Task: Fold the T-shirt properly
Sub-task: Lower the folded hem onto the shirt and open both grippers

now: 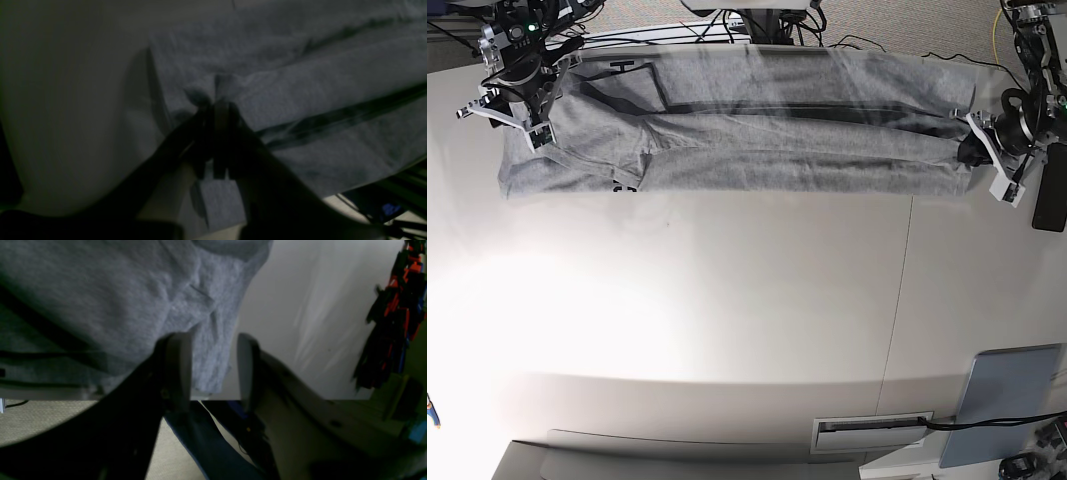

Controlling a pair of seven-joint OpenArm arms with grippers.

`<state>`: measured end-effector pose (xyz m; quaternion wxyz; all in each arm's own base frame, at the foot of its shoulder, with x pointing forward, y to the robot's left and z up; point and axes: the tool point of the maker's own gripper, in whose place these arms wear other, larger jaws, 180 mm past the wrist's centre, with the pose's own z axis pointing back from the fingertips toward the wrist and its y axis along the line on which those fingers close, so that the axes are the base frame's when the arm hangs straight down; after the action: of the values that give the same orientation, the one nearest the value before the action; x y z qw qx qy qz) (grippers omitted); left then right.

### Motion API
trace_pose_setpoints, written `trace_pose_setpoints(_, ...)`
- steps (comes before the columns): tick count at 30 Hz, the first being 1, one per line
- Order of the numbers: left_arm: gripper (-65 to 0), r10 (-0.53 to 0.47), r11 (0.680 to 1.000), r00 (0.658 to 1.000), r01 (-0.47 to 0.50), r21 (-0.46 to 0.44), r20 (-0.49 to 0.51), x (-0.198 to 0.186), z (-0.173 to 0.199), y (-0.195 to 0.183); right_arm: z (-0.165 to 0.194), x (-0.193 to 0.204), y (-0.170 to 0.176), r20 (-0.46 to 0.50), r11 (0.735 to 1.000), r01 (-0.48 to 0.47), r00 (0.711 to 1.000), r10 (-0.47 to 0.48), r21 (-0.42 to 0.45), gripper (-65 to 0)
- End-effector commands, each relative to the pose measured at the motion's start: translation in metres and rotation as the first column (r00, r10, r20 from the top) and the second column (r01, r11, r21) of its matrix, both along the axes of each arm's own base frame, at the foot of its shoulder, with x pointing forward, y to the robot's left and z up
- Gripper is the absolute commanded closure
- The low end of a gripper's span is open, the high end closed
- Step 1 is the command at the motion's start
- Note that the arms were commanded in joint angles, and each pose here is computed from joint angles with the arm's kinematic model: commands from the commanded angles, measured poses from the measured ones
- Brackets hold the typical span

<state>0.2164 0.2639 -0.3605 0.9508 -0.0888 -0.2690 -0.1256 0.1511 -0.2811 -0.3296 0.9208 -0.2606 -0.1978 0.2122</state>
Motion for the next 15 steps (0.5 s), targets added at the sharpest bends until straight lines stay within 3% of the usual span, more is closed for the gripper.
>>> trace_pose_setpoints(1, 0.0, -0.003, 1.0, 1.0, 0.003, 0.021, 0.012, 0.004, 0.009, 0.006, 0.009, 0.005, -0.003, 0.032, 1.0, -0.009, 0.999, 0.01, -0.019, -22.9)
trace_pose_setpoints(9, 0.0, -0.003, 0.999, 0.999, 0.004, 0.033, -0.043, -0.014, -0.003, 0.009, 0.009, 0.006, -0.002, 0.035, 1.0, -0.012, 0.999, 0.012, -0.019, -22.9)
trace_pose_setpoints(10, -3.2, 0.002, 0.999, 0.999, 0.0, 0.041, -0.047, -0.016, -0.005, 0.01, 0.009, 0.006, -0.002, 0.037, 1.0, -0.013, 0.999, 0.013, -0.018, -22.9)
trace_pose_setpoints(13, -23.8, 0.033, 0.998, 0.999, -0.031, 0.058, -0.037, -0.018, -0.011, 0.018, 0.009, 0.006, -0.002, 0.038, 1.0, -0.014, 0.999, 0.014, -0.017, -22.9)
trace_pose_setpoints(15, -32.9, 0.088, 0.994, 0.996, -0.088, 0.057, -0.008, -0.012, -0.011, 0.024, 0.009, 0.006, -0.002, 0.039, 1.0, -0.014, 0.999, 0.015, -0.017, -22.9)
